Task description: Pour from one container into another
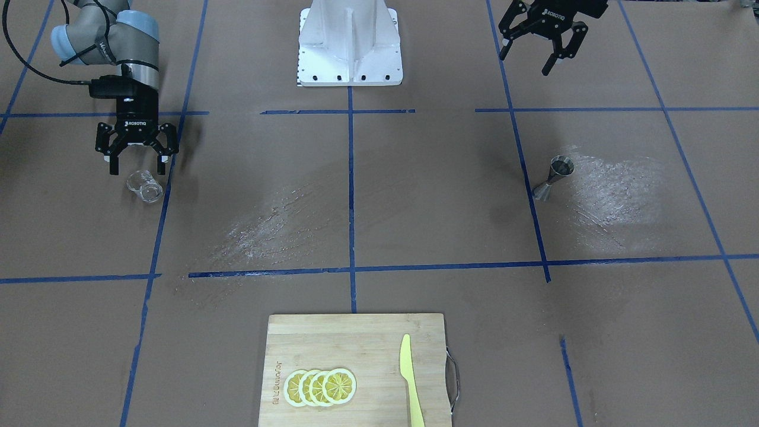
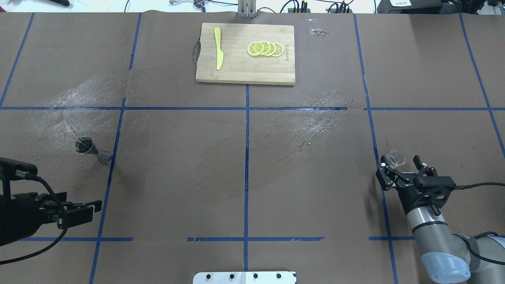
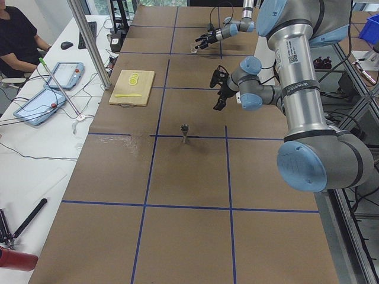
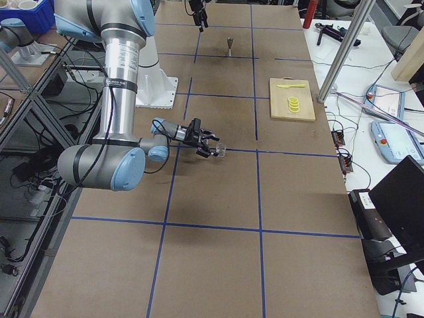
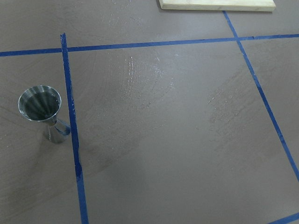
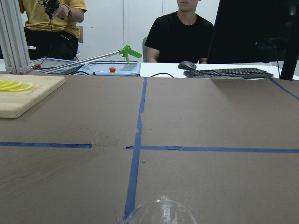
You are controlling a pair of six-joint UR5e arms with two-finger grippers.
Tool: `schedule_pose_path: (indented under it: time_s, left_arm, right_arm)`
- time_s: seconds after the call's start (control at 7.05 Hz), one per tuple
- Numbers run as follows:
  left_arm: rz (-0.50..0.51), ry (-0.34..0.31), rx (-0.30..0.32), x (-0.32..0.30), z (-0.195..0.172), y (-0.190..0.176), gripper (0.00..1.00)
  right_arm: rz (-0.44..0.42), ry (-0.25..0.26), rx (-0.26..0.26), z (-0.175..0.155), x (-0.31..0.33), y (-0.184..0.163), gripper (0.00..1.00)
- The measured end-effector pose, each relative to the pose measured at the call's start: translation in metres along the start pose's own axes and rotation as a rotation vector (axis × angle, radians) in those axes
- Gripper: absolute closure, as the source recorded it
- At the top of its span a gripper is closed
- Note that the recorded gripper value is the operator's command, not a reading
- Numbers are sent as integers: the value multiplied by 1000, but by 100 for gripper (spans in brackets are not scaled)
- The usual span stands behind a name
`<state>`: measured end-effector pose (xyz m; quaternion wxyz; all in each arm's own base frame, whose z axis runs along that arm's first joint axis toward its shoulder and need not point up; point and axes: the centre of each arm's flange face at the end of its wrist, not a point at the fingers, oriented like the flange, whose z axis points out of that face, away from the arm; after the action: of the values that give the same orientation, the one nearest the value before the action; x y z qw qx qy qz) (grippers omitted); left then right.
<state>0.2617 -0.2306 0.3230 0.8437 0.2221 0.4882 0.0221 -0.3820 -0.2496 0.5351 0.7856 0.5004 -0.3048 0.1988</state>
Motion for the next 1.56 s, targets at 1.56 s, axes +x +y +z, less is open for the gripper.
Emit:
schedule_pose_path:
  time_s: [1.56]
  left_arm:
    - [305,-230,-30,-43,-61,-166,0]
  right_arm:
    - [-13,30,-815,-76,43,-165,0]
